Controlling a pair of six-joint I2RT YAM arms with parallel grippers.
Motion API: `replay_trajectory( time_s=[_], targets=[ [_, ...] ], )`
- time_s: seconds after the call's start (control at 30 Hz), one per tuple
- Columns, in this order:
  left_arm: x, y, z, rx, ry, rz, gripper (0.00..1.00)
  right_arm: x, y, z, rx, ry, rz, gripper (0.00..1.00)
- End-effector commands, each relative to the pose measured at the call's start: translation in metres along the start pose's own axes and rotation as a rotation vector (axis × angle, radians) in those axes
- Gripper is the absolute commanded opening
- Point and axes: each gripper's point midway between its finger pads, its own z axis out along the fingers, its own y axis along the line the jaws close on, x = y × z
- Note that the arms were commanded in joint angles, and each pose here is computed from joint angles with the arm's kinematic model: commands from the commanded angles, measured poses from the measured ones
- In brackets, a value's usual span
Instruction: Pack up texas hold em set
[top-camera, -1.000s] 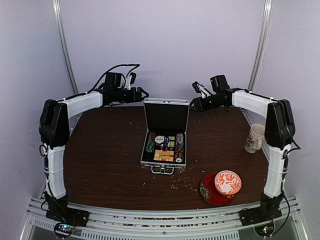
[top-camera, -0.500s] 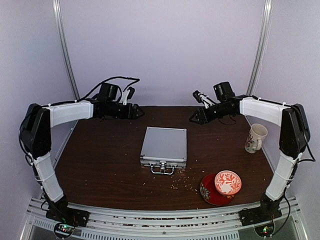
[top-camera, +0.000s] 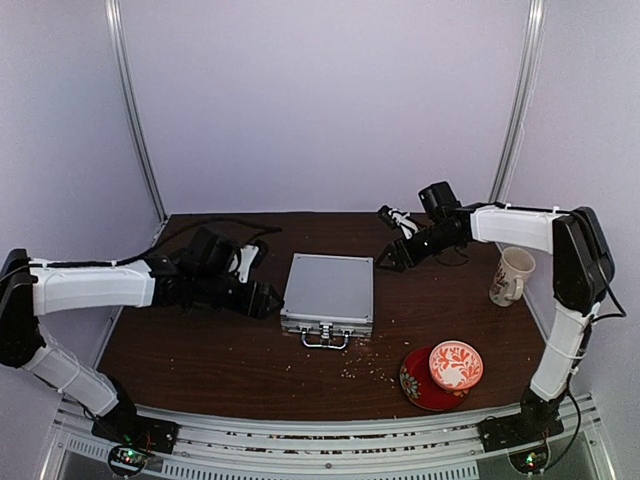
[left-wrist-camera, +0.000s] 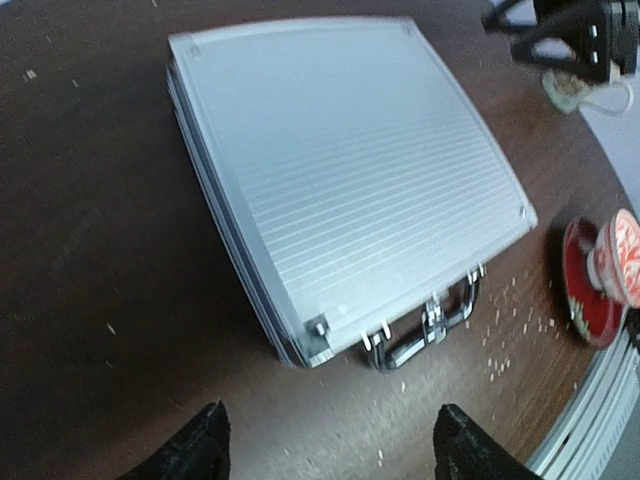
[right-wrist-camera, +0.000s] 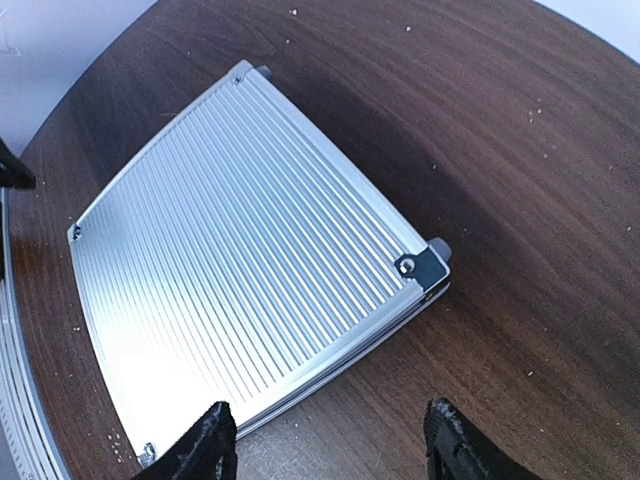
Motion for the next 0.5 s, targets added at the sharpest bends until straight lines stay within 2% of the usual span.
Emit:
replay_trajectory(
  time_s=[0.0,0.2,0.33,0.47],
  targets=[
    [0.015,-0.030,-0.008,0.048,-0.046,-0.030,0.71,0.011,0.008,0.011,-0.041,0.037,-0.008,0.65],
    [0.042,-0.085,0.008,0.250,0.010,0.075,0.78,0.032,0.019,0.023,-0.124,0.096,-0.004,0.65],
    [0.042,-0.106,0.026,0.278,0.046,0.131,0.79,0.036,0.021,0.026,-0.127,0.106,-0.007,0.66],
    [0.040,-0.103,0.046,0.223,0.081,0.135,0.79,0.036,0.014,0.024,-0.055,0.119,-0.029,0.66]
  ],
)
